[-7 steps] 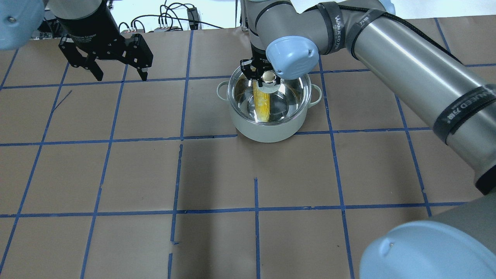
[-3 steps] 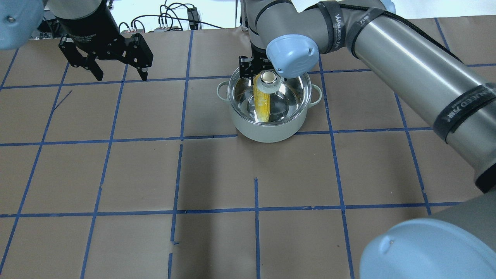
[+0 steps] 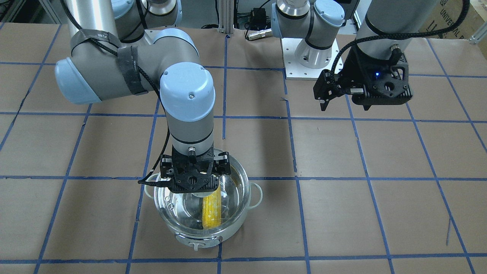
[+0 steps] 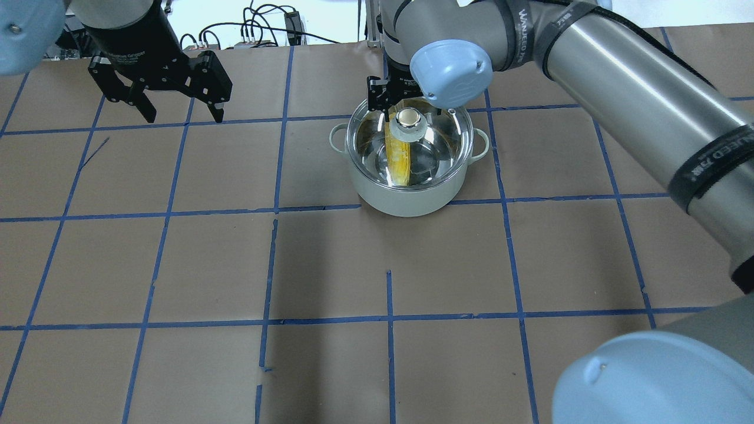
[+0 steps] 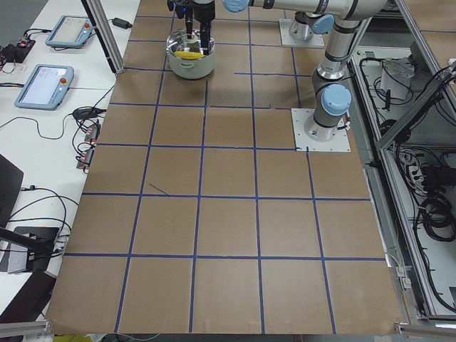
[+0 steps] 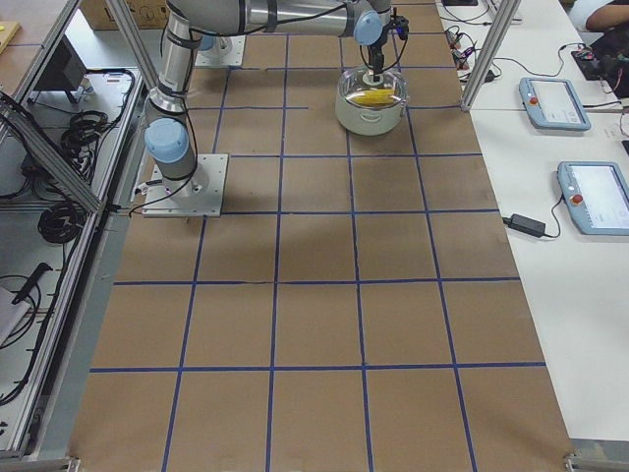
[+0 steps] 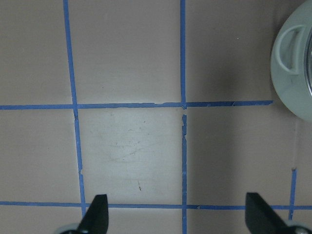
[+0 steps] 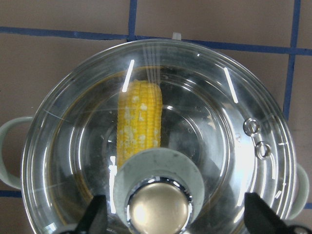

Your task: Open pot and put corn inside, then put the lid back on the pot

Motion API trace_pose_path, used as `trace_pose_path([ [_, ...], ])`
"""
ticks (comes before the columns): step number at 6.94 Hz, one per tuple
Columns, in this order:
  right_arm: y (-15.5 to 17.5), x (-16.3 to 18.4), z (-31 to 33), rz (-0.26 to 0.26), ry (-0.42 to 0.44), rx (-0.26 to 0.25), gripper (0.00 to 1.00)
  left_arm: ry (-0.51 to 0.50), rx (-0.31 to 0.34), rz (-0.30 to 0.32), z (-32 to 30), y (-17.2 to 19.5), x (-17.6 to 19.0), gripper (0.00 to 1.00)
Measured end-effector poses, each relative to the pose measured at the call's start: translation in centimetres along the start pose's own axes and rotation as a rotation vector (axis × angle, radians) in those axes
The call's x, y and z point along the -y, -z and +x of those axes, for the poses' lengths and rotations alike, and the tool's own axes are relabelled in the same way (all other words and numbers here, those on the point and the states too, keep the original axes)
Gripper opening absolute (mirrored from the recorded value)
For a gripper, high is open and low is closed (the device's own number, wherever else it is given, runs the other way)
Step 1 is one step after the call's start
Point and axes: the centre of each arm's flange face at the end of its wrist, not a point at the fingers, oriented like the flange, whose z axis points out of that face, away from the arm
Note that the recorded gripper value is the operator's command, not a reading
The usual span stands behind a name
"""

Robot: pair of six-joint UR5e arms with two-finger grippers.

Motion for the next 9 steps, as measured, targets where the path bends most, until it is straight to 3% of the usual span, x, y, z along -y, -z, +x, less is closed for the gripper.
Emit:
trace_pose_path([
  [2, 4.8, 1.8, 6.5, 0.036, 0.060, 0.007, 1.00, 0.006, -0.012, -0.008, 0.2, -0.1, -0.1, 1.00],
  [3, 7.3, 1.6, 10.8, 0.039, 0.078, 0.034, 1.00, 0.013, -0.019, -0.016, 0.2, -0.1, -0.2, 1.00],
  [5, 11.6, -2.0, 16.2, -0.017, 0.046, 0.099, 1.00, 0.016, -0.023, -0.015, 0.1, 0.1, -0.3, 1.00],
  [6, 13.2, -4.9, 16.9, -0.020, 0.040, 0.108, 1.00, 0.014, -0.023, -0.013, 0.0, -0.1, -0.4, 1.00],
  [9, 15.7, -12.9, 17.0, -0.018, 0.040, 0.079, 1.00, 0.019, -0.020, -0.004, -0.6, -0.2, -0.4, 1.00],
])
